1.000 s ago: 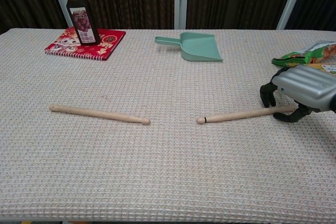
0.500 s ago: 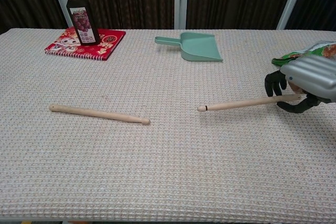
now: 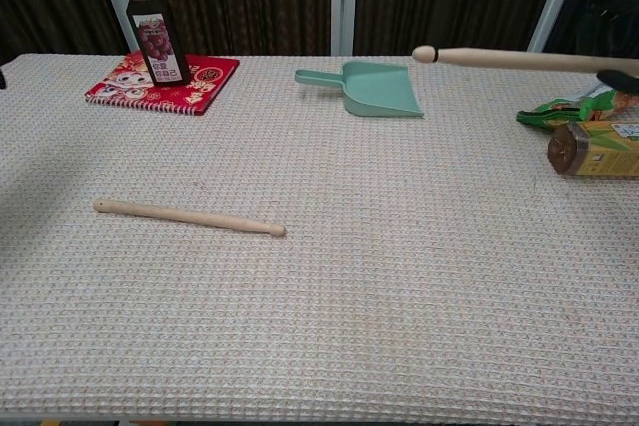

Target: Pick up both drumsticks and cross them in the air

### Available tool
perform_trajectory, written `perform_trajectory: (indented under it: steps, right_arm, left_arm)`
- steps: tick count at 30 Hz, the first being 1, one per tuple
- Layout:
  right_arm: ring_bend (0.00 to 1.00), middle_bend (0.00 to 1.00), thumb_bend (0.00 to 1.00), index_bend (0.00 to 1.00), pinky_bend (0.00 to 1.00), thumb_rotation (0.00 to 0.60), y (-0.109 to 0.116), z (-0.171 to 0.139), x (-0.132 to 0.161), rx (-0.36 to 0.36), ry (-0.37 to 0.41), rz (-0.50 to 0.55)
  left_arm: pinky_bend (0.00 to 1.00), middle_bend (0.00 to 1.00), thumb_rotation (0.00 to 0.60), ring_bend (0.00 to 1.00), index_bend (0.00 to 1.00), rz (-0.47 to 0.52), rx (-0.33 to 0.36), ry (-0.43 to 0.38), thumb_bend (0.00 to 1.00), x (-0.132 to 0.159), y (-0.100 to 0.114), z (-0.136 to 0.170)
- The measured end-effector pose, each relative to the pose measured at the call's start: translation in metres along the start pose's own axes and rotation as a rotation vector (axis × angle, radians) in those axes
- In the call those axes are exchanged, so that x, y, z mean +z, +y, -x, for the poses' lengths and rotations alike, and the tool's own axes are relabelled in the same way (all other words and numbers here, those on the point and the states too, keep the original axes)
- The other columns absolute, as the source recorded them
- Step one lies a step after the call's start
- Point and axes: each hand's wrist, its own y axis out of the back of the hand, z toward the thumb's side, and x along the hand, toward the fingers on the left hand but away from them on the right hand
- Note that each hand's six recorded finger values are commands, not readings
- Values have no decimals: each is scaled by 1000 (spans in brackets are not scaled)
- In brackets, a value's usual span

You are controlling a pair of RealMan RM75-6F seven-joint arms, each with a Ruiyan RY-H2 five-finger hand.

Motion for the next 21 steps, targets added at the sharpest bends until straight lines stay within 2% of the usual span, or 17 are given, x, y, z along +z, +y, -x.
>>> perform_trajectory:
  steps: [4, 8, 13, 16, 21]
  right_arm:
    - [436, 614, 595, 606, 300, 600, 12, -4, -10, -18, -37, 4]
    - [436, 613, 595, 606, 300, 600, 7, -7, -13, -1, -46, 17]
    - [436, 614, 595, 607, 300, 600, -1, -9, -15, 12, -49, 34]
    - [436, 614, 595, 607, 300, 600, -4, -9, -15, 14, -47, 48]
    - [437, 614, 595, 607, 300, 600, -9, -8, -17, 18, -46, 59]
  left_arm:
    - [793, 441, 600, 657, 401, -32, -38, -44, 101, 26, -14, -28]
    - [797, 451, 600, 678, 411, -79, -78, -70, 107, 51, -32, -45]
    - [799, 464, 600, 686, 444, -131, -123, -90, 167, 84, -59, -64]
    - [801, 468, 600, 688, 445, -132, -148, -88, 176, 97, -72, -73]
    - [804, 490, 600, 690, 450, -173, -166, -82, 191, 103, -81, -78]
